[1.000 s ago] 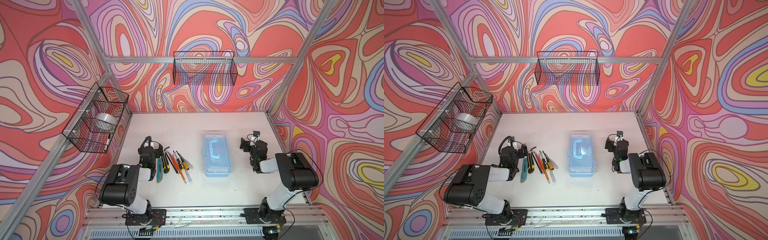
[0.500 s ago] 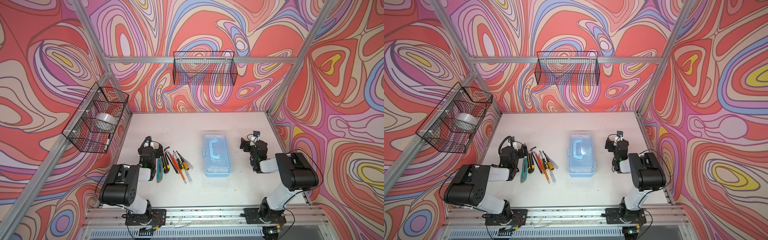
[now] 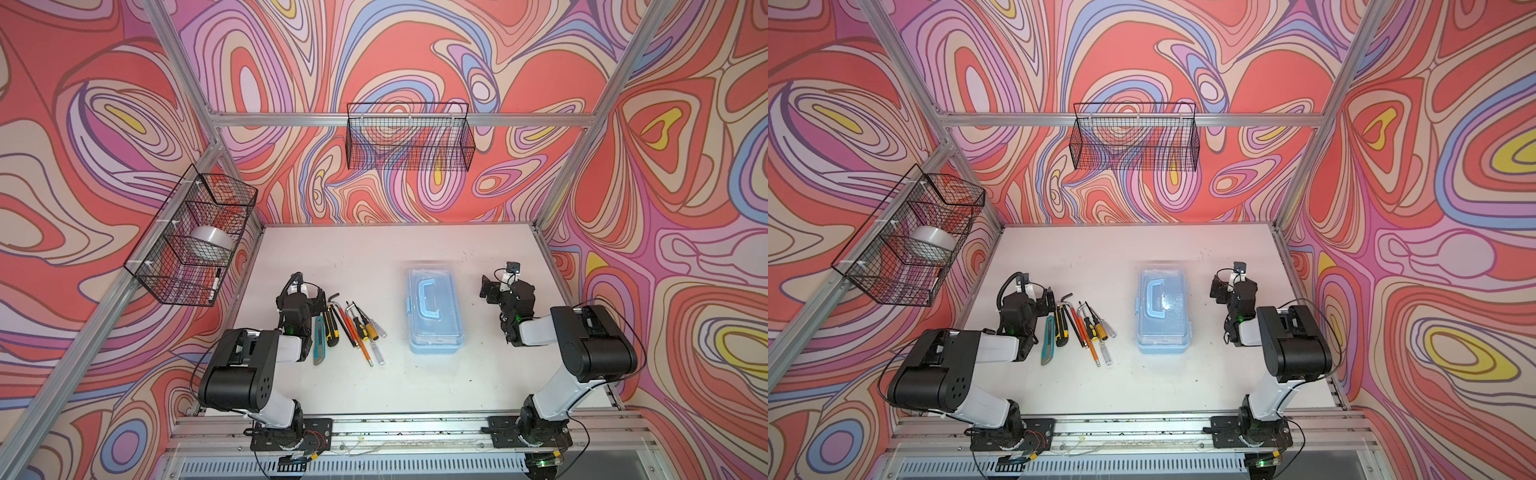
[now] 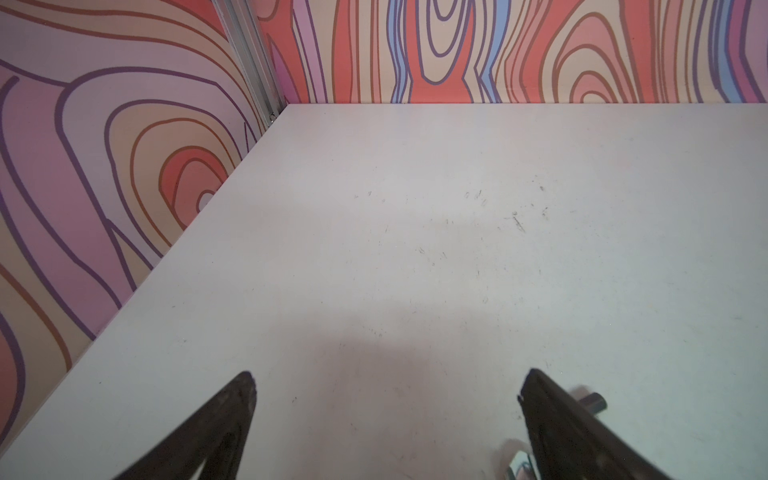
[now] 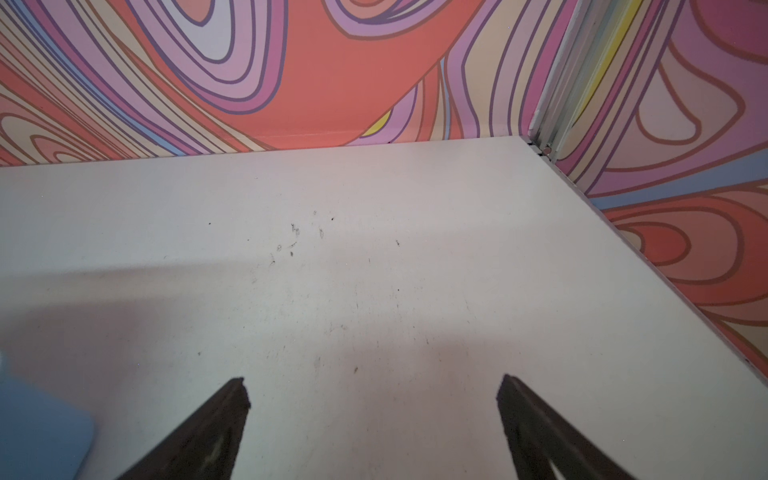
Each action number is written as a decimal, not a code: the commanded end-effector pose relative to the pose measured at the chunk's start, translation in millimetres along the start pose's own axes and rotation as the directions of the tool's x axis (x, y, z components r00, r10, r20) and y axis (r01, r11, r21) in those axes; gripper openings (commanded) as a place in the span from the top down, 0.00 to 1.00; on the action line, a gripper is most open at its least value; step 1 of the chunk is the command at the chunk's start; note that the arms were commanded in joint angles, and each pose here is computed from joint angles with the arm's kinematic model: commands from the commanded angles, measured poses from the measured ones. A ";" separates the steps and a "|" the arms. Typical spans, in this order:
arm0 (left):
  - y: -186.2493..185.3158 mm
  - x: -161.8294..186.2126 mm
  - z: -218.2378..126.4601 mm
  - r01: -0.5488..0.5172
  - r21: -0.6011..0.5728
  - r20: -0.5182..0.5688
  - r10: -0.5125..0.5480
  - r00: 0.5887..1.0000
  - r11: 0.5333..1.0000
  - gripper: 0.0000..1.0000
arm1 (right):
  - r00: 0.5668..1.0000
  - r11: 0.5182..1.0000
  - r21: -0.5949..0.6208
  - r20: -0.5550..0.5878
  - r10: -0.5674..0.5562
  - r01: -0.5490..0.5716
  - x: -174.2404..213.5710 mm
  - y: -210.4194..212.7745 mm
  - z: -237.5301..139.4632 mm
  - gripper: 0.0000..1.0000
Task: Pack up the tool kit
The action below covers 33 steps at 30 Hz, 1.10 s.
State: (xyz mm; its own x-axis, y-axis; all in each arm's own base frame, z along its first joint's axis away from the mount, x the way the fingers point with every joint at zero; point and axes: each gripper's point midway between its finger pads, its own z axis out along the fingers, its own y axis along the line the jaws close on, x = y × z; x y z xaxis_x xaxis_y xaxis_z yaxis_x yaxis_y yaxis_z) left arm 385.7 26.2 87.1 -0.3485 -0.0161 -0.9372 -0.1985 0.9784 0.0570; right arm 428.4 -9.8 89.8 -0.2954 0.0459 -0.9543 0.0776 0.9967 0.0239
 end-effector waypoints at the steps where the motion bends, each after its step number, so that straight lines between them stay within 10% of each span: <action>1: -1.0 -4.8 2.7 0.008 0.007 0.007 -0.008 1.000 1.000 0.00 | 1.000 1.000 0.000 0.013 0.004 -0.004 -3.1 -1.2 0.0 0.02; 17: -6.4 -26.9 -7.3 -0.036 0.000 -0.018 0.036 0.999 0.999 0.00 | 1.000 1.000 0.018 0.024 -0.010 0.009 -8.6 -0.8 -2.4 0.02; 29: -4.5 -51.6 -31.7 0.249 -0.058 -0.201 -0.256 0.946 0.967 0.00 | 0.978 0.967 0.228 -0.147 0.146 -0.111 -59.6 -1.5 -9.1 0.02; 33: -39.1 -52.0 -41.3 0.339 0.096 -0.293 -0.299 0.908 0.936 0.00 | 0.971 0.976 0.172 -0.174 0.162 -0.132 -71.5 31.3 -20.6 0.02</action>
State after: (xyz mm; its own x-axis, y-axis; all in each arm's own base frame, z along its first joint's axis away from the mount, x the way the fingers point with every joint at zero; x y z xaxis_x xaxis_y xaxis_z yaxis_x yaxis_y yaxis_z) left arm 385.4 5.3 155.4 -0.4432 -0.2685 -0.8553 -0.2547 0.9525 -0.1670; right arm 454.0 5.2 188.4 -0.3109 0.1796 -0.9333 0.2522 0.9624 0.1012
